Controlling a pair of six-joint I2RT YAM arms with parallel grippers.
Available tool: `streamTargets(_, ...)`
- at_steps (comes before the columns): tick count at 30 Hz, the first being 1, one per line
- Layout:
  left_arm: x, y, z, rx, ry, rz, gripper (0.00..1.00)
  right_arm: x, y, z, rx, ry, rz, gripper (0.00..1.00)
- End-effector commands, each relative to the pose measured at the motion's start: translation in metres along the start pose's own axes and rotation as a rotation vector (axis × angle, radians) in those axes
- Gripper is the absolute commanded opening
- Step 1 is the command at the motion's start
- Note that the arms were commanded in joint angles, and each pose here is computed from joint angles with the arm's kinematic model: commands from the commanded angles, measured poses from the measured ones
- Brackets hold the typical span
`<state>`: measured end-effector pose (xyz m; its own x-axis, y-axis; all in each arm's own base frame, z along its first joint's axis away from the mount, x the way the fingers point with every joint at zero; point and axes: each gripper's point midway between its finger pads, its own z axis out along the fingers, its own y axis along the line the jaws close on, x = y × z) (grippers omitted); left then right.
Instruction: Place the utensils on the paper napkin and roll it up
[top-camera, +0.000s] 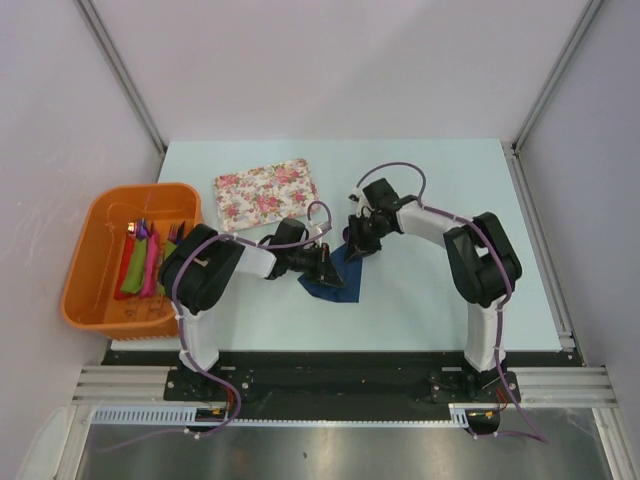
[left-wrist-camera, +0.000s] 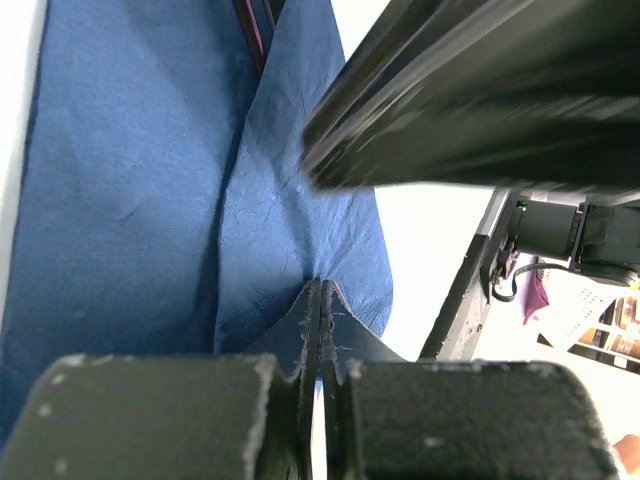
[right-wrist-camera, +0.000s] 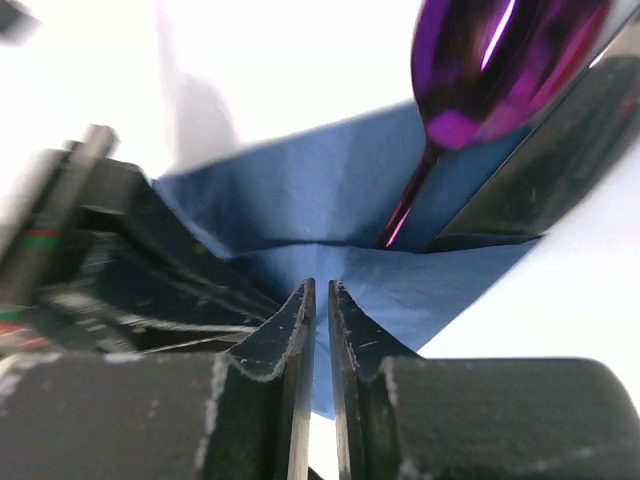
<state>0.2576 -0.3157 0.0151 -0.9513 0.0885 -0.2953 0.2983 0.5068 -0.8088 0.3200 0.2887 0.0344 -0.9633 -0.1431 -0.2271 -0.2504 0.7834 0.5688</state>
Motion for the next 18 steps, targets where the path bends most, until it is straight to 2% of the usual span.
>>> streamTargets(1, 0.012, 0.023, 0.001, -0.076, 0.014, -0.041, 0.00, -0.044, 0.017, -0.035, 0.037, -0.152, -0.113, 0.14)
streamTargets(18, 0.007, 0.019, 0.000, -0.071, 0.007, -0.024, 0.00, -0.022, -0.004, 0.008, 0.125, -0.059, -0.149, 0.08)
